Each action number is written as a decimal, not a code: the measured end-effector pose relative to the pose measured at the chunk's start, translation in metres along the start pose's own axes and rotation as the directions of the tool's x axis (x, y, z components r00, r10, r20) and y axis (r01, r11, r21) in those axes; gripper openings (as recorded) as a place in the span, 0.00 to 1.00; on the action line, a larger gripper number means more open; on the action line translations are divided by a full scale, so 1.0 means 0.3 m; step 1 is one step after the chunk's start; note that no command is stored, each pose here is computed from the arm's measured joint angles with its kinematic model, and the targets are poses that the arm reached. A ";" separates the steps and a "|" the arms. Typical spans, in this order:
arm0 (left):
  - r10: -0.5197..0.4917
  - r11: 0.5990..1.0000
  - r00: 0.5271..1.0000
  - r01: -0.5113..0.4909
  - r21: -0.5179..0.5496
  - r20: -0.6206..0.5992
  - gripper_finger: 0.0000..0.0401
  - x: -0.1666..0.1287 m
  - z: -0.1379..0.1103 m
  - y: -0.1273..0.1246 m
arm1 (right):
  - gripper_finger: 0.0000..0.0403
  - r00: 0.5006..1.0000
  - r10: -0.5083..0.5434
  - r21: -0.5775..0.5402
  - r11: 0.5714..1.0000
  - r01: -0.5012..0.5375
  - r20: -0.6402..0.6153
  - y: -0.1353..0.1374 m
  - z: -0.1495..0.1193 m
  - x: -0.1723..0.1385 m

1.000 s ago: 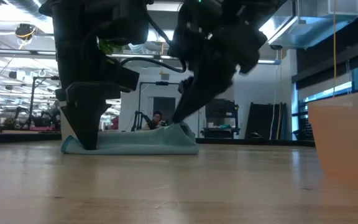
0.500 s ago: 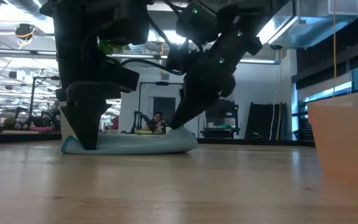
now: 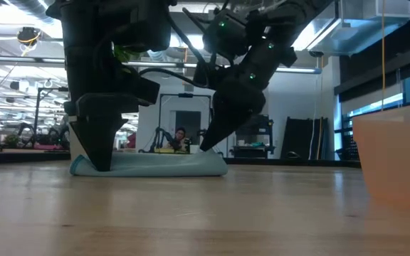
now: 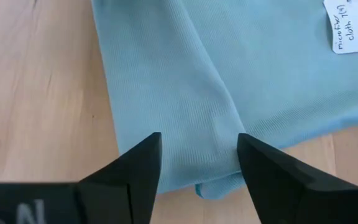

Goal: Roll microfiber towels into tight, uniform cylinder then place into a basket
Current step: Roll the light blue microfiber towel

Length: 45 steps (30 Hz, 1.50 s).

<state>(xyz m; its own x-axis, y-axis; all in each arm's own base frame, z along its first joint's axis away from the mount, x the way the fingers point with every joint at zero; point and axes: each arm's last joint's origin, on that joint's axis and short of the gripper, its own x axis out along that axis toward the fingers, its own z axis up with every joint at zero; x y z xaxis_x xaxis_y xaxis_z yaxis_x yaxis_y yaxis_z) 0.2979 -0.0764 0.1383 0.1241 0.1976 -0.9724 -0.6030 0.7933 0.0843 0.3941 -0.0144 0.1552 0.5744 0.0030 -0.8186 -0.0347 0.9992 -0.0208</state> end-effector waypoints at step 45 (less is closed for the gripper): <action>-0.163 0.970 0.969 0.123 0.209 0.184 0.22 -0.306 -0.071 0.067 | 0.52 0.999 0.031 -0.225 0.974 -0.024 0.028 0.081 0.028 -0.080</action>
<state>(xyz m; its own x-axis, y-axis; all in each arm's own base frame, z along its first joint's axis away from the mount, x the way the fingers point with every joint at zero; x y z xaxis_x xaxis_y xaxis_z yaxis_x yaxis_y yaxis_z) 0.2576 -0.0909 0.2247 0.3633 0.1682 -0.9164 -0.4051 0.9143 0.0072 0.3864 0.0102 0.1791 0.5957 0.0349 -0.8024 -0.2316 0.9641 -0.1299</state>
